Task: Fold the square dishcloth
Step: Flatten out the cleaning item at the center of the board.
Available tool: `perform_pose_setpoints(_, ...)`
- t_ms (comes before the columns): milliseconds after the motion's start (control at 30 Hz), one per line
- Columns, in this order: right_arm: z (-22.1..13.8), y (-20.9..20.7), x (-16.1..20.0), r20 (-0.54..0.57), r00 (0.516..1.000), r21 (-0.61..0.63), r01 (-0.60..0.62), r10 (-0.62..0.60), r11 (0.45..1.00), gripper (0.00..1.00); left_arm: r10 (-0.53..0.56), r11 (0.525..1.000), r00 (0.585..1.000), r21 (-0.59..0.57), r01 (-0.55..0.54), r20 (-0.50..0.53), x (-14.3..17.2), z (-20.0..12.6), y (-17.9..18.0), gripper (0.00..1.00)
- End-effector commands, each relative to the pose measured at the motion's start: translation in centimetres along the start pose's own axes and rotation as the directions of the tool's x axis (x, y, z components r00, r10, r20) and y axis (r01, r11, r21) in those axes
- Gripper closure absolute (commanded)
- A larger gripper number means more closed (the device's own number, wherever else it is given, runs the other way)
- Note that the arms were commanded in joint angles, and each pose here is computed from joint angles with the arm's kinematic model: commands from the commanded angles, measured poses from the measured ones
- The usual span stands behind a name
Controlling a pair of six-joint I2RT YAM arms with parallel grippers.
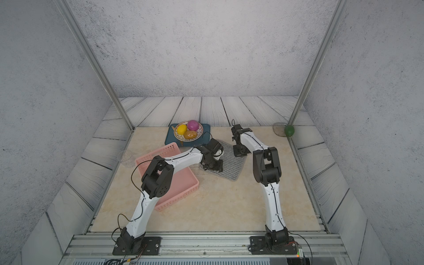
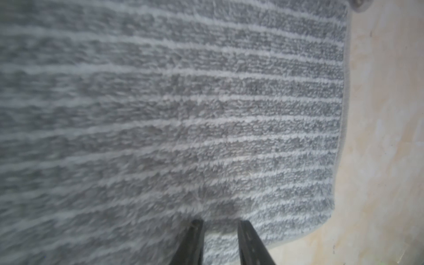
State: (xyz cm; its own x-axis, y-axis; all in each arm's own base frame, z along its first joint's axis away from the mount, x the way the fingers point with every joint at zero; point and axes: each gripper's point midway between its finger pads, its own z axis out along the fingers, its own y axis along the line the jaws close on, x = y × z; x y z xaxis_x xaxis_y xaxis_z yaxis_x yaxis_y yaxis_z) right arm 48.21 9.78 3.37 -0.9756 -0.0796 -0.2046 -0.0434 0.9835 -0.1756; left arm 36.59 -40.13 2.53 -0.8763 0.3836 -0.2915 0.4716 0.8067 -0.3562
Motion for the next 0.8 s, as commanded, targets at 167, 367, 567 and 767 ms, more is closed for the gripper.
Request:
perform_pose_setpoints(167,-2.3,-2.1,0.4,0.045,0.998,-0.001,-0.04,0.04,0.999,1.0,0.052,0.998,0.998,0.035,-0.05,-0.043,2.9,3.0,-3.5,0.78)
perform_pose_setpoints(367,-2.9,-3.2,1.6,0.048,0.998,0.024,-0.032,0.031,0.999,1.0,0.059,0.994,0.998,0.098,-0.057,-0.014,5.0,2.5,-7.7,0.84)
perform_pose_setpoints(567,-3.1,-3.1,2.4,0.058,0.998,0.0,-0.04,0.04,0.999,1.0,0.051,0.991,0.998,0.125,-0.054,0.032,5.5,1.1,-10.3,0.71)
perform_pose_setpoints(767,-3.1,-2.4,2.3,0.058,0.998,-0.036,-0.037,0.039,0.999,1.0,0.061,0.992,0.993,0.104,-0.072,0.104,4.1,-2.2,-10.6,0.32)
